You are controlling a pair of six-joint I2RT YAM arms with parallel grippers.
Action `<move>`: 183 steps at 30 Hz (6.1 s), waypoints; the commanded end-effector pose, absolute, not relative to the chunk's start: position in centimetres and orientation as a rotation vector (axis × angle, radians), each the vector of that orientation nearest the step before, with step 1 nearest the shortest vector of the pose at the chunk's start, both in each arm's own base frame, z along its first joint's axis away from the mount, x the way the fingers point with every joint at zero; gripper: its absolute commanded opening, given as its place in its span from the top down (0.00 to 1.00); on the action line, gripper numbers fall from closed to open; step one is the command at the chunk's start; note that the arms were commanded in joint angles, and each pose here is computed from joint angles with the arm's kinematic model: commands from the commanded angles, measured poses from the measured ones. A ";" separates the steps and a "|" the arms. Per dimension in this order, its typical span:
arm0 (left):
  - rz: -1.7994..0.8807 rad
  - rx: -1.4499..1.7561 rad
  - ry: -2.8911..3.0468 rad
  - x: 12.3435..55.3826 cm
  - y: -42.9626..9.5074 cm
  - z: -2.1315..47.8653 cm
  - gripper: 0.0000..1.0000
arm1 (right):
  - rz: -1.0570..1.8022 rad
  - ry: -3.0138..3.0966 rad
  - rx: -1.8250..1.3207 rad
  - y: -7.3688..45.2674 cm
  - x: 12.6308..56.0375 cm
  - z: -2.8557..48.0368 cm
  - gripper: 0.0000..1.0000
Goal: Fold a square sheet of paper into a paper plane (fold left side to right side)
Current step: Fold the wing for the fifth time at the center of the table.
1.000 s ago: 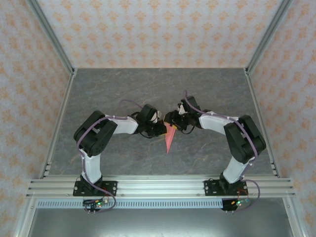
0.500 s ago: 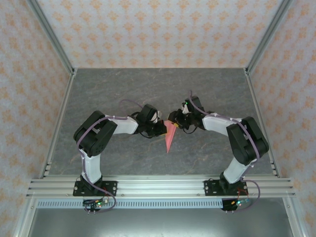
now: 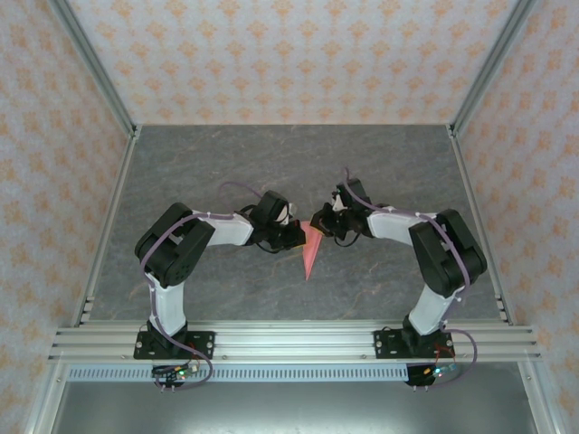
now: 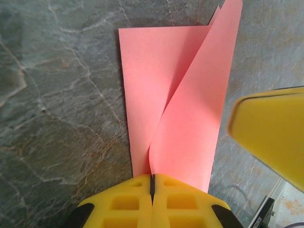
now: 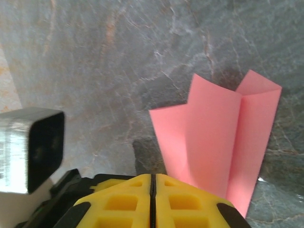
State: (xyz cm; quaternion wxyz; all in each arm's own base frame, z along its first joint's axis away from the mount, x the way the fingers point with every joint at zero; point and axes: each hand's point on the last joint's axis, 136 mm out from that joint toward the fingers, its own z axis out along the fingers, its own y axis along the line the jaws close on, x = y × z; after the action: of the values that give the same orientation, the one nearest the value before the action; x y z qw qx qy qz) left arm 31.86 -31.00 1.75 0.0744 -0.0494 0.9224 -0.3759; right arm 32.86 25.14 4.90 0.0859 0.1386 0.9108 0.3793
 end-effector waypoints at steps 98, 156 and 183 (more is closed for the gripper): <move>-1.066 -0.024 2.881 25.3 -32.1 1.6 0.87 | 0.752 2.944 0.425 21.2 30.1 -1.5 0.95; -0.885 -0.089 2.978 23.3 -29.2 -2.4 1.00 | 0.895 2.767 0.160 24.8 27.7 1.5 0.98; -0.879 -0.086 2.989 23.1 -29.0 -2.7 1.00 | 0.787 2.732 0.135 21.6 33.6 1.5 0.98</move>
State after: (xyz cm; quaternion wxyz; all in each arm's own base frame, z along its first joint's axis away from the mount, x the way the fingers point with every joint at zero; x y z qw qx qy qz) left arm 25.54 -32.25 1.51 0.0580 -0.0049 0.9296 -0.3639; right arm 30.65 23.98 2.07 0.1055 0.0327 0.9418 0.3176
